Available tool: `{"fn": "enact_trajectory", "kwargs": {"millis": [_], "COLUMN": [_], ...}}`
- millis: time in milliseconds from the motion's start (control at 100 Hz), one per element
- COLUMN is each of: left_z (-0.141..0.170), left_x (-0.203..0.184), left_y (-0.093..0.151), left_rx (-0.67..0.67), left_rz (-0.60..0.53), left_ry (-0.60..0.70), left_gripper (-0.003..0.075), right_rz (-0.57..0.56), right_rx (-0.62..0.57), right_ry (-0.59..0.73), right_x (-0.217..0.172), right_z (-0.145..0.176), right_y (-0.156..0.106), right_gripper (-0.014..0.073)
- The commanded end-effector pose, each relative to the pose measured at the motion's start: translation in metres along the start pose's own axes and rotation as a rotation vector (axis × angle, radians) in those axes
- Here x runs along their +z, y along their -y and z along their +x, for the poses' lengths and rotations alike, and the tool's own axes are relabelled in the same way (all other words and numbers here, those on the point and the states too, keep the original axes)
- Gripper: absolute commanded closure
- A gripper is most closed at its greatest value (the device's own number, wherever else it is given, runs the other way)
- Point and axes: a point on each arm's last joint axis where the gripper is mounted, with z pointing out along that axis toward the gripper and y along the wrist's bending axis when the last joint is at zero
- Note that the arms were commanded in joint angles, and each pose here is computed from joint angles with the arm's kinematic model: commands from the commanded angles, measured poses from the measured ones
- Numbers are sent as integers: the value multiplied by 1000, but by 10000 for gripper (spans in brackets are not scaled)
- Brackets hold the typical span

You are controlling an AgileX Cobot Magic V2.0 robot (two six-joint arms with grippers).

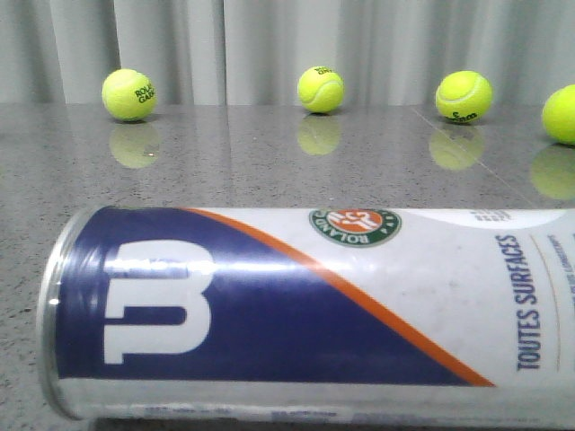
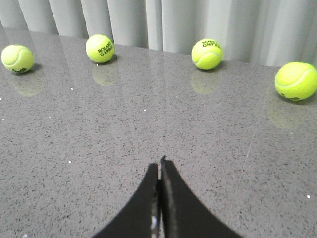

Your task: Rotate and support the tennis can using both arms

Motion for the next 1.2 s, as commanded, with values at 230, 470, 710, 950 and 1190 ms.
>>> {"fn": "enact_trajectory", "kwargs": {"millis": [230, 470, 710, 950, 1190], "left_z": [6, 3, -34, -80, -103], "left_x": [0, 0, -7, -1, 26], "left_y": [1, 1, -1, -3, 1], "left_rx": [-19, -23, -37, -51, -135], "left_rz": [4, 4, 2, 5, 45], "left_ry": [69, 92, 77, -133, -411], "left_gripper": [739, 739, 739, 739, 733], "right_rz": [-2, -10, -11, -10, -10], "right_rx": [3, 1, 1, 1, 1], "right_ry": [159, 127, 122, 123, 123], "right_x": [-31, -32, -32, -32, -32], "right_z": [4, 7, 8, 7, 7], "right_y": [0, 0, -1, -1, -1], "right_gripper": [655, 655, 655, 655, 655]}}
